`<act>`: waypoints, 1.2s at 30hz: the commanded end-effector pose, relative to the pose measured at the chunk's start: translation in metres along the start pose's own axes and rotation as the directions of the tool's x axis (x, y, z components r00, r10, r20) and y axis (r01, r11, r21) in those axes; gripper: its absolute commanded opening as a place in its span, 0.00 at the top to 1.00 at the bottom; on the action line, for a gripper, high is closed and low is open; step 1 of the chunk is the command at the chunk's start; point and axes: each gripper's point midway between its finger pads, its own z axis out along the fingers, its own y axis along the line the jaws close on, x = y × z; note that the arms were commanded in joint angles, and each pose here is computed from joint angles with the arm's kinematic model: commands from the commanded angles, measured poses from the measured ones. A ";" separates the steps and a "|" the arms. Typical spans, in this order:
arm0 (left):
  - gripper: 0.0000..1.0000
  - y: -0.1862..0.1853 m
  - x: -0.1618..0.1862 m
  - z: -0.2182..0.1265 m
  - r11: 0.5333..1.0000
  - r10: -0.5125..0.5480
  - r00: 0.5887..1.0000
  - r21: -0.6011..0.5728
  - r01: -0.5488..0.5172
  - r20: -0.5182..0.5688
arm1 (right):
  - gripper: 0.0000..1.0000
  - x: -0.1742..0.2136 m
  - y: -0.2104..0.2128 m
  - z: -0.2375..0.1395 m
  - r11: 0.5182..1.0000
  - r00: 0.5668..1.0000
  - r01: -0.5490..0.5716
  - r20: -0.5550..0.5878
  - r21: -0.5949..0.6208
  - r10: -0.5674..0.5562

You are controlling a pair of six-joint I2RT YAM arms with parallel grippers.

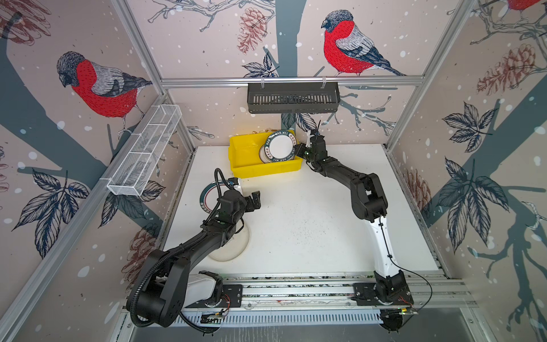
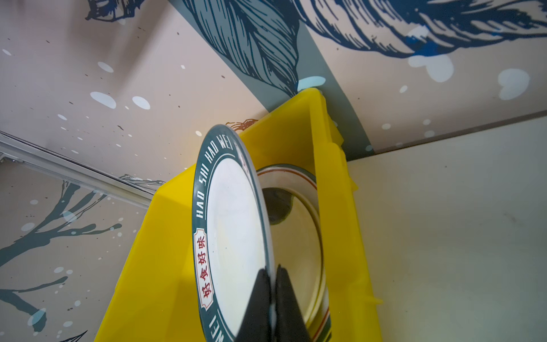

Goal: Place the plates into the plastic bin on the countertop
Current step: 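Lower the green-rimmed plate into the yellow bin and open the right gripper, then withdraw the right gripper from the bin back over the table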

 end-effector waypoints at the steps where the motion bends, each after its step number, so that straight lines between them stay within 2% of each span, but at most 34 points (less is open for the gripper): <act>1: 0.02 -0.005 -0.013 0.000 1.000 0.006 0.999 0.020 -0.007 0.053 | 0.76 -0.006 0.003 0.001 0.999 0.999 0.036 0.031 0.012 -0.036; 6: 0.02 -0.006 -0.013 0.000 1.000 0.005 0.999 0.023 -0.007 0.051 | 0.47 -0.006 0.005 -0.001 0.997 0.998 0.059 0.014 0.039 -0.060; 11: 0.02 -0.007 -0.014 -0.002 1.000 0.002 0.998 0.029 -0.003 0.055 | 0.35 -0.022 0.019 -0.011 0.993 0.996 0.087 -0.006 0.078 -0.086; 16: 0.02 -0.009 -0.014 -0.002 0.999 -0.007 0.998 0.041 0.005 0.056 | 0.31 -0.042 0.030 -0.039 0.974 0.990 0.139 0.008 0.178 -0.142; 22: 0.02 -0.014 -0.013 -0.001 0.997 -0.029 0.998 0.070 0.026 0.047 | 0.29 -0.051 0.054 -0.094 0.955 0.980 0.163 0.068 0.248 -0.185; 26: 0.02 -0.018 -0.011 -0.005 0.990 -0.094 0.994 0.109 0.088 0.055 | 0.28 -0.045 0.058 -0.135 0.955 0.982 0.130 0.095 0.268 -0.161; 29: 0.02 -0.023 -0.014 -0.007 0.987 -0.105 0.993 0.130 0.098 0.048 | 0.28 -0.033 0.058 -0.163 0.956 0.982 0.131 0.096 0.264 -0.161; 32: 0.02 -0.023 -0.017 -0.010 0.987 -0.109 0.993 0.125 0.102 0.050 | 0.19 -0.022 0.056 -0.193 0.949 0.981 0.135 0.093 0.285 -0.168; 36: 0.02 -0.023 -0.017 -0.011 0.986 -0.121 0.991 0.124 0.114 0.054 | 0.15 -0.007 0.062 -0.235 0.951 0.983 0.143 0.073 0.276 -0.169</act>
